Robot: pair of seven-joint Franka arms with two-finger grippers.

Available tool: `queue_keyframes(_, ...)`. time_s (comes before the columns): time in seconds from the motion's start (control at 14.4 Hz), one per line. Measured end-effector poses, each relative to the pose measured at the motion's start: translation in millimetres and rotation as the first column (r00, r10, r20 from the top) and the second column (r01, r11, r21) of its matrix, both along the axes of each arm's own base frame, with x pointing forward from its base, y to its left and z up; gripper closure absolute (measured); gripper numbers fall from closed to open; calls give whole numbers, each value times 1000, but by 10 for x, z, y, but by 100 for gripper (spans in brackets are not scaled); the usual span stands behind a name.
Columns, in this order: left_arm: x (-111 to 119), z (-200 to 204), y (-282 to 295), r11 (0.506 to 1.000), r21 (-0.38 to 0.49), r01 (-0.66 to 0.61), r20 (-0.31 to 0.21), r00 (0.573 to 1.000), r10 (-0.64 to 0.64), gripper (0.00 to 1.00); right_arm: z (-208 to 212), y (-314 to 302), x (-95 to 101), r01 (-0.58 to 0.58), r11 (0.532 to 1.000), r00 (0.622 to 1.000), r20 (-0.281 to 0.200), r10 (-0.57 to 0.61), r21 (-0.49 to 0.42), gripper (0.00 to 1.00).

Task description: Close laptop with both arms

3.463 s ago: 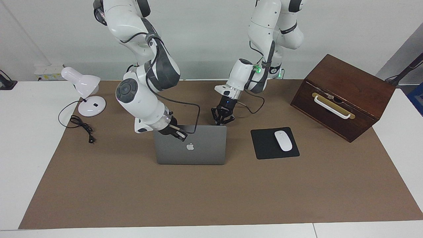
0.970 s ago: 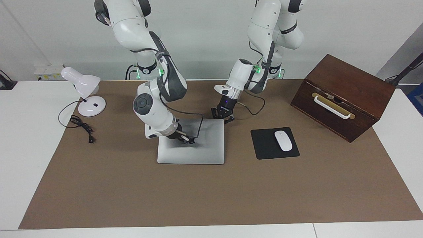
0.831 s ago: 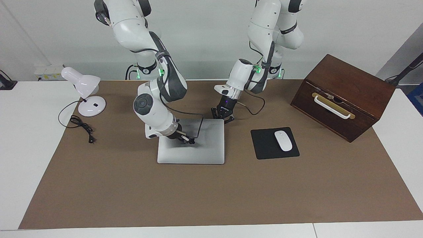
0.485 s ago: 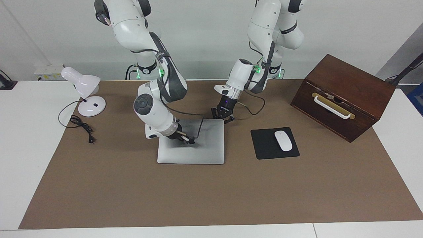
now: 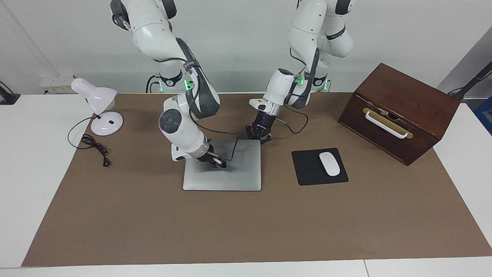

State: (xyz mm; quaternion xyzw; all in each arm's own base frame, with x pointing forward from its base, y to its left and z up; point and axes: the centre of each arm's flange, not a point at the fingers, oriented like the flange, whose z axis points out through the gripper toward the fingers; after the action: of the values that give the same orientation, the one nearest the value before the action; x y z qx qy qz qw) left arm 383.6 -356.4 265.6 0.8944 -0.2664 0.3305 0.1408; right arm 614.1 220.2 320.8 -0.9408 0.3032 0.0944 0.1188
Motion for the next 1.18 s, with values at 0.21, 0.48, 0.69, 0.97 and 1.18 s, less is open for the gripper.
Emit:
queue_keyframes(0.21, 0, 0, 0, 1000, 0, 0, 0, 1000, 0, 99, 2, 0, 0, 0, 1000, 1000, 0, 0, 0, 99)
queue_keyframes(0.48, 0, 0, 0, 1000, 0, 0, 0, 1000, 0, 99, 59, 2, 11, 0, 1000, 1000, 10, 0, 2, 99)
queue_keyframes(0.69, 1, 0, 1, 1000, 0, 0, 0, 1000, 0, 99, 199, 11, 52, 1, 1000, 999, 34, -1, 8, 99)
queue_keyframes(0.97, 2, 0, 2, 1000, 0, 0, 0, 1000, 0, 99, 415, 19, 107, -13, 1000, 998, 67, 12, 7, 99)
queue_keyframes(1.18, 25, 1, 23, 1000, 0, -6, 1, 1000, 6, 99, 592, -7, 116, -79, 997, 991, 109, 79, -10, 99)
